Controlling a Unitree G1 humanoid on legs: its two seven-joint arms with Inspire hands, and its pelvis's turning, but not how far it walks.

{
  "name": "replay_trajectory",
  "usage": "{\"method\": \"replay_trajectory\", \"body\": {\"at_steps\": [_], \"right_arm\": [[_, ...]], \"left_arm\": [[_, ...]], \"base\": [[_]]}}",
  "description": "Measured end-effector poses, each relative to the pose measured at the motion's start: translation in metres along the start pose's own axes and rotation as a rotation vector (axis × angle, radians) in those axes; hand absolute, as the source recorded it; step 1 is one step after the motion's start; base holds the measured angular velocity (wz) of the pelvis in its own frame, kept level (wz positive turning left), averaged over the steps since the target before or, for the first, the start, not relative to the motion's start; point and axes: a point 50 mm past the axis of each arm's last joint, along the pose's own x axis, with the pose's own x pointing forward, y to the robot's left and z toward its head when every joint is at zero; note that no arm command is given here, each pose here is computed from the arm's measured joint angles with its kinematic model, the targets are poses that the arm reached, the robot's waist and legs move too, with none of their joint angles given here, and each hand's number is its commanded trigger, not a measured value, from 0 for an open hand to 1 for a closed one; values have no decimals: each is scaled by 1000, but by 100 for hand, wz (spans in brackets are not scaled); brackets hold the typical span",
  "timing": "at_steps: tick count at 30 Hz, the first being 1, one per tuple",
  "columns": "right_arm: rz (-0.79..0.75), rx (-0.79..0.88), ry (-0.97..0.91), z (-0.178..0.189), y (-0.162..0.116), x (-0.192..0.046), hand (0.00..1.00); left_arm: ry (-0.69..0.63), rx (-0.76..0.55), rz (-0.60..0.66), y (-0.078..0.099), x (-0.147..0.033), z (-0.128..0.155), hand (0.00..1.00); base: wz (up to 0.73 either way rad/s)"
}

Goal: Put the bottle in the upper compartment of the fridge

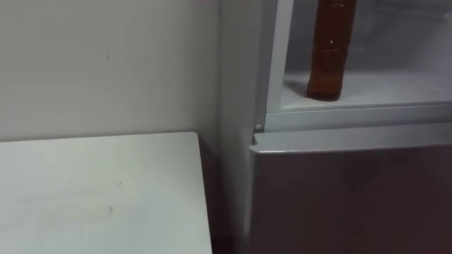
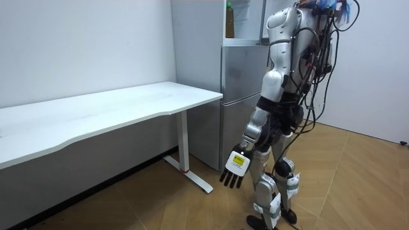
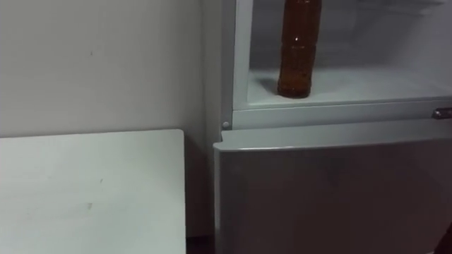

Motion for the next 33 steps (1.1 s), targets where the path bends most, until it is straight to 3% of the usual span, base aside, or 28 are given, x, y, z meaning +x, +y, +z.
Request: {"method": "replay_trajectory", "body": {"at_steps": [12, 21, 33], "right_arm": [[-177, 257, -276, 84, -10, -5, 0], [-155, 323, -508, 129, -3, -27, 0], [-94, 301, -608, 145, 6, -42, 0]], "left_arm": [[4, 31, 63, 12, -3, -7, 0], [7, 42, 73, 10, -3, -8, 0], [66, 53, 89, 10, -3, -18, 0]], "base": [[0], [0], [0]]}}
